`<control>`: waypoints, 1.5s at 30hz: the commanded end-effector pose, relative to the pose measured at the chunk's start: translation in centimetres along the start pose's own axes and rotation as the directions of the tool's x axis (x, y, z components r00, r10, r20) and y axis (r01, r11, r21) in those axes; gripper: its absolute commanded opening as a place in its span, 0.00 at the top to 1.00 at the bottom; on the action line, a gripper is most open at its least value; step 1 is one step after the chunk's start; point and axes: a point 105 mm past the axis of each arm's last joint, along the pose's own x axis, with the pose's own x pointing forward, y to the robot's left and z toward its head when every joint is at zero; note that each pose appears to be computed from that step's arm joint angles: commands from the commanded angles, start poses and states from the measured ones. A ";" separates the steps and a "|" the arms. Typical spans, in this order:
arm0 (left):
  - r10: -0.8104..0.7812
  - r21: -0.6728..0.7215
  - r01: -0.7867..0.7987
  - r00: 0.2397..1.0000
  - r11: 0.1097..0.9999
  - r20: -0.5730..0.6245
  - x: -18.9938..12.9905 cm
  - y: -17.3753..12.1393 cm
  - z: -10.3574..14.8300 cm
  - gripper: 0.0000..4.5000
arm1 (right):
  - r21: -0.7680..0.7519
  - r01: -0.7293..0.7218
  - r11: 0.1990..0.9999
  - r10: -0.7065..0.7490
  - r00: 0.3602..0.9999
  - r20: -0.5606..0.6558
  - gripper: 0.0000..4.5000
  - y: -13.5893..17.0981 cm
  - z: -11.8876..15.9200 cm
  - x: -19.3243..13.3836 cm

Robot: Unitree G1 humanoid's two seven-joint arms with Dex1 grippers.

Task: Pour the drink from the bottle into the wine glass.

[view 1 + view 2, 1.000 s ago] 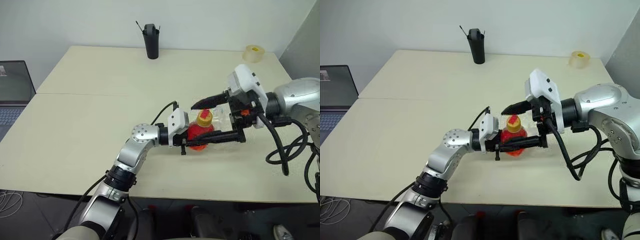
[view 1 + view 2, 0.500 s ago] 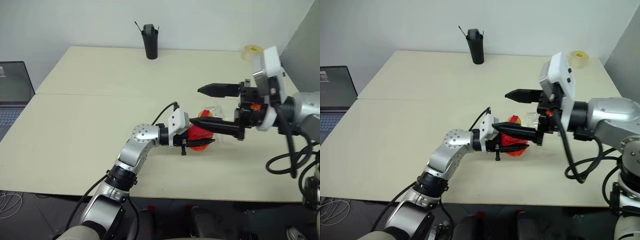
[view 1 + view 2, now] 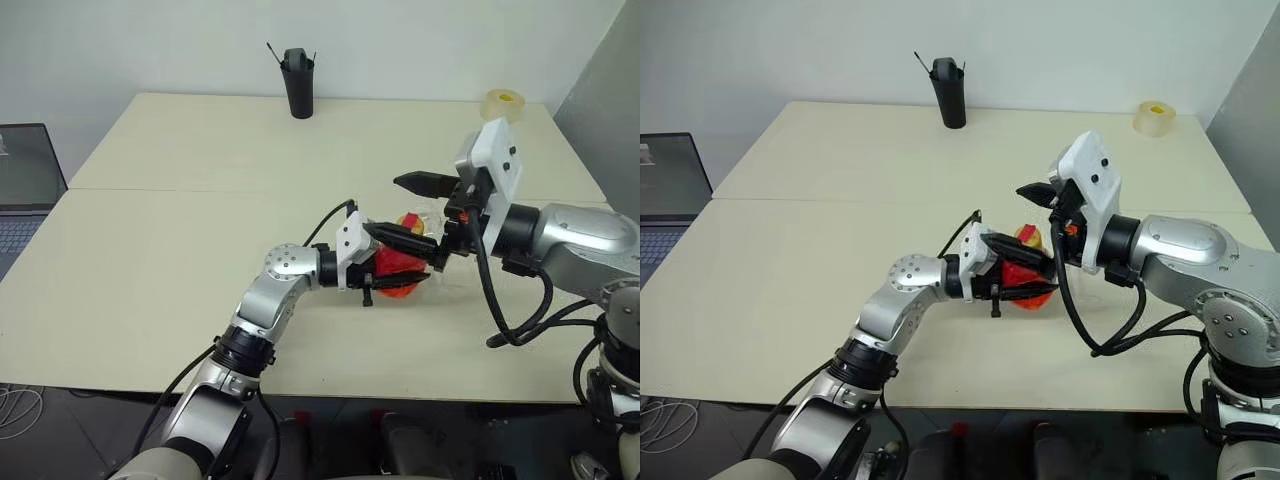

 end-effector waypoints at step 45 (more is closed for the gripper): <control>0.046 0.054 -0.050 0.997 0.997 0.062 -0.4 0.0 2.3 0.69 | 0.054 -0.118 0.992 0.113 0.990 0.078 0.00 0.3 1.4 -0.2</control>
